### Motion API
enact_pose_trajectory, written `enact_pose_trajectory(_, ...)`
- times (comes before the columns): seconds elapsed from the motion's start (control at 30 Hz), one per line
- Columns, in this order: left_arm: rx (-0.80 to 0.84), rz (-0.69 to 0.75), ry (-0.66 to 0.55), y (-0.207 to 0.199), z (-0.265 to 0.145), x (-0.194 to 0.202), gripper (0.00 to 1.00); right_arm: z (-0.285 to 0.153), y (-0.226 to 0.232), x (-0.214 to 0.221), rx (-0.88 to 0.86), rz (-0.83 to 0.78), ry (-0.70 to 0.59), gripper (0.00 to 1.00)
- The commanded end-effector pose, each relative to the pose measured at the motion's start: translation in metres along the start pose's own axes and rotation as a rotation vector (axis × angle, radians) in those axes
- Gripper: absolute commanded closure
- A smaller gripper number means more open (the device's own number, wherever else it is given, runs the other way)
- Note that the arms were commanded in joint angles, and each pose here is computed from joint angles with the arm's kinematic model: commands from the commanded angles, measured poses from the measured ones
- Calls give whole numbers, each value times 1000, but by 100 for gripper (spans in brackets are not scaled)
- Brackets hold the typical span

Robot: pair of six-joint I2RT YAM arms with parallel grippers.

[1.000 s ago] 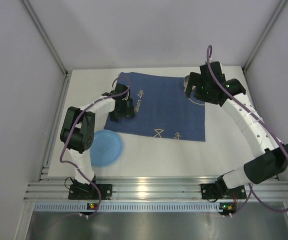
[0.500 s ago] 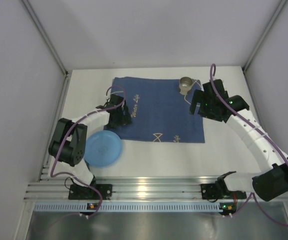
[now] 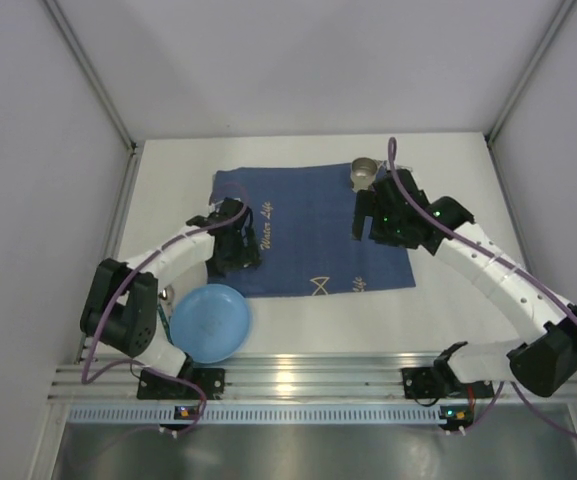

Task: Set the dinner table for one person

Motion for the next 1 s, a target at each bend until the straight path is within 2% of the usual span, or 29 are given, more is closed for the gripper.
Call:
enact_pose_trajectory(0.0, 57, -28, -137, -14, -61, -36, 11, 3, 40, 5, -114, -22, 1, 0)
enact_pose_trajectory(0.07, 63, -31, -195, -17, -86, -53, 10, 3, 75, 15, -239, -71, 1, 0)
enact_pose_trajectory(0.17, 69, -47, -293, -16, -120, -74, 9, 9, 132, 45, -474, -132, 112, 0)
enact_pose_trajectory(0.2, 33, -49, -316, -8, -130, -76, 9, 20, 149, 65, -537, -142, 215, 0)
enact_pose_trajectory(0.27, -13, -76, -374, 3, -145, -85, 9, 21, 180, 86, -629, -188, 289, 0)
enact_pose_trajectory(0.3, -70, -93, -400, 15, -153, -86, 8, 37, 192, 104, -630, -222, 366, 0)
enact_pose_trajectory(0.43, -112, -123, -417, 34, -163, -82, 7, 44, 241, 134, -706, -319, 459, 0)
enact_pose_trajectory(0.6, -97, -150, -420, 51, -169, -69, 7, 77, 256, 169, -661, -321, 574, 4)
enact_pose_trajectory(0.7, -99, -153, -422, 58, -172, -63, 7, 85, 265, 181, -664, -342, 596, 8)
enact_pose_trajectory(0.77, -99, -154, -427, 61, -176, -60, 7, 87, 272, 182, -671, -347, 594, 12)
enact_pose_trajectory(0.87, -110, -154, -425, 66, -176, -56, 7, 99, 276, 192, -652, -350, 614, 25)
enact_pose_trajectory(0.9, -113, -152, -425, 66, -176, -55, 7, 100, 277, 193, -650, -352, 612, 31)
enact_pose_trajectory(0.93, -113, -154, -425, 67, -176, -54, 7, 102, 276, 195, -644, -354, 614, 43)
enact_pose_trajectory(0.97, -112, -151, -426, 68, -177, -54, 7, 104, 276, 197, -637, -358, 615, 51)
Point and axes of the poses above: each gripper's point midway between its finger pads, its own z axis out along the fingers, its own y axis along the line the jaws close on, x = y × z, the point moved 5 cm from there along -z, back along the fingers, and after that the axes turned 5 degrees about -z, right-handed, at the moved point
